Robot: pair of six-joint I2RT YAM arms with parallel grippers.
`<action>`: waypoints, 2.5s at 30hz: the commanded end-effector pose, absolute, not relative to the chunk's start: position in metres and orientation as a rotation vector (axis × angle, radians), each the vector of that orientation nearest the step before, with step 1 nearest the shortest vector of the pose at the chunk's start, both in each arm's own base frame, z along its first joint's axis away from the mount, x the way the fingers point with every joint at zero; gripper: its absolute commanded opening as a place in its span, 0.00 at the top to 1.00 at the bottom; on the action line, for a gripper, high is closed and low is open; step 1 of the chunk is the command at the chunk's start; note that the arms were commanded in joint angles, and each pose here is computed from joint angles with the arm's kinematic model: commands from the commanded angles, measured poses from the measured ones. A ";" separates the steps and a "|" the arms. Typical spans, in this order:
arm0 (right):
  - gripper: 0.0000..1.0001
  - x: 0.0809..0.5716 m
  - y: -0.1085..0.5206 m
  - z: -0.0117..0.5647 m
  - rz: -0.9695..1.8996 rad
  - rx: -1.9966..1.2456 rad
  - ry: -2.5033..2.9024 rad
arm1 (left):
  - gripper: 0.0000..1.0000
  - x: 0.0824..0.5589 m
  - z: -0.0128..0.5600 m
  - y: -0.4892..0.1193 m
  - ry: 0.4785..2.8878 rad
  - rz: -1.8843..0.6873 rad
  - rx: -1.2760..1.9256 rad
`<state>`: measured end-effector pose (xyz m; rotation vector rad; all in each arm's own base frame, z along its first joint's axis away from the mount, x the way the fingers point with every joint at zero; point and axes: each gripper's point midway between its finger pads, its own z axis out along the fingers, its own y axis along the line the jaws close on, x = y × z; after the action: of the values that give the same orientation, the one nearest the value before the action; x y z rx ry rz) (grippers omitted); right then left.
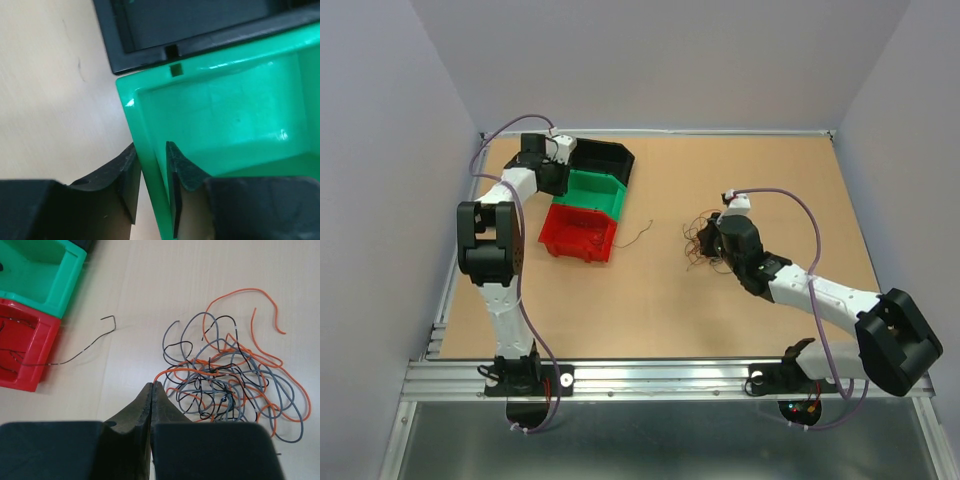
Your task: Untangle the cables
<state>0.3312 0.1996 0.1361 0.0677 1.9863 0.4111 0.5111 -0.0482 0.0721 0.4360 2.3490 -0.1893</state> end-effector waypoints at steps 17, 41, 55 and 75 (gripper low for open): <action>0.99 0.326 0.255 0.460 0.723 -0.229 1.545 | 0.04 0.506 0.256 -0.068 2.012 -0.112 0.523; 0.99 0.275 0.117 0.388 0.612 0.335 1.574 | 0.01 0.402 0.355 -0.167 1.650 -0.339 0.553; 1.00 0.307 0.165 0.454 0.639 0.093 1.611 | 0.01 0.312 0.364 -0.308 1.213 -0.717 1.034; 0.07 0.291 0.045 0.315 0.090 0.583 1.656 | 0.01 0.230 0.198 -0.420 1.382 -0.866 1.269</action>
<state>0.2876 0.0782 0.3020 0.4303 1.7777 0.2285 0.2285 -0.4037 0.1946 1.3161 1.4177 -0.8954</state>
